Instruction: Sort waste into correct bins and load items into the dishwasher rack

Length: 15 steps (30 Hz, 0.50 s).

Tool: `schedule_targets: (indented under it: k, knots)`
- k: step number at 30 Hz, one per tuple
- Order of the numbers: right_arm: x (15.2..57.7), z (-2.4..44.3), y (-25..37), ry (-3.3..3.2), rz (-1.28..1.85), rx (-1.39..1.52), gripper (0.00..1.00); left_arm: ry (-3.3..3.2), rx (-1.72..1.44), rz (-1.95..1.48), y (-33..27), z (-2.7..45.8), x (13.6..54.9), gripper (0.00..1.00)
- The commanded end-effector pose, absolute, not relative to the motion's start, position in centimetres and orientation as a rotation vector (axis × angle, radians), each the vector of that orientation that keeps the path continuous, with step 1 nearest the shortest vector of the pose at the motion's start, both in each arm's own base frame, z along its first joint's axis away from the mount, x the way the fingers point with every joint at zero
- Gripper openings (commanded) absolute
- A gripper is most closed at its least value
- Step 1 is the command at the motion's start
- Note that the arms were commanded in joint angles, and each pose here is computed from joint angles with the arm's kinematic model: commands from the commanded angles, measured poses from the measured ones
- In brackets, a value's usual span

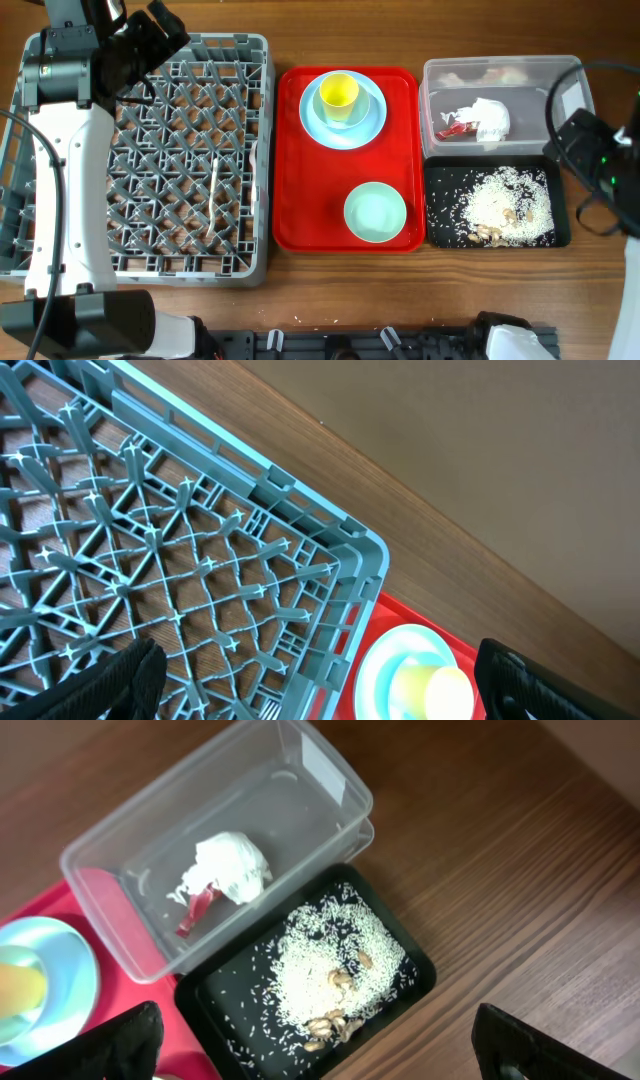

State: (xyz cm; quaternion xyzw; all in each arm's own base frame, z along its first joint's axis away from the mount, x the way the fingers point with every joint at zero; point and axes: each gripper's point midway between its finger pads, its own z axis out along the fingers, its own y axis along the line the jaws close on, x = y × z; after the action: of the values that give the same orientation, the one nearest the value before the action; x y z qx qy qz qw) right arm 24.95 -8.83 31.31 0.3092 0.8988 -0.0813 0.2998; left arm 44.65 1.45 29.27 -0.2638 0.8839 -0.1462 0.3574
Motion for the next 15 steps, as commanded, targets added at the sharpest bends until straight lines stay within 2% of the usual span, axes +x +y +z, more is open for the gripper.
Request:
schedule_targets:
  k: [1, 7, 15]
  knots:
    - [26.1, 29.6, -9.5, 2.452, -0.259, 0.831, 1.00, 2.278, -0.682, -0.370, 1.7, 29.3, 44.6, 1.00]
    - [28.5, 25.7, -9.9, 2.593, -0.293, 0.850, 1.00, 2.278, -0.682, -0.370, 1.7, 29.3, 44.6, 1.00]
    - [34.0, 21.6, -11.0, 2.614, -0.299, 0.853, 1.00, 2.278, -0.683, -0.369, 1.8, 29.3, 44.6, 1.00]
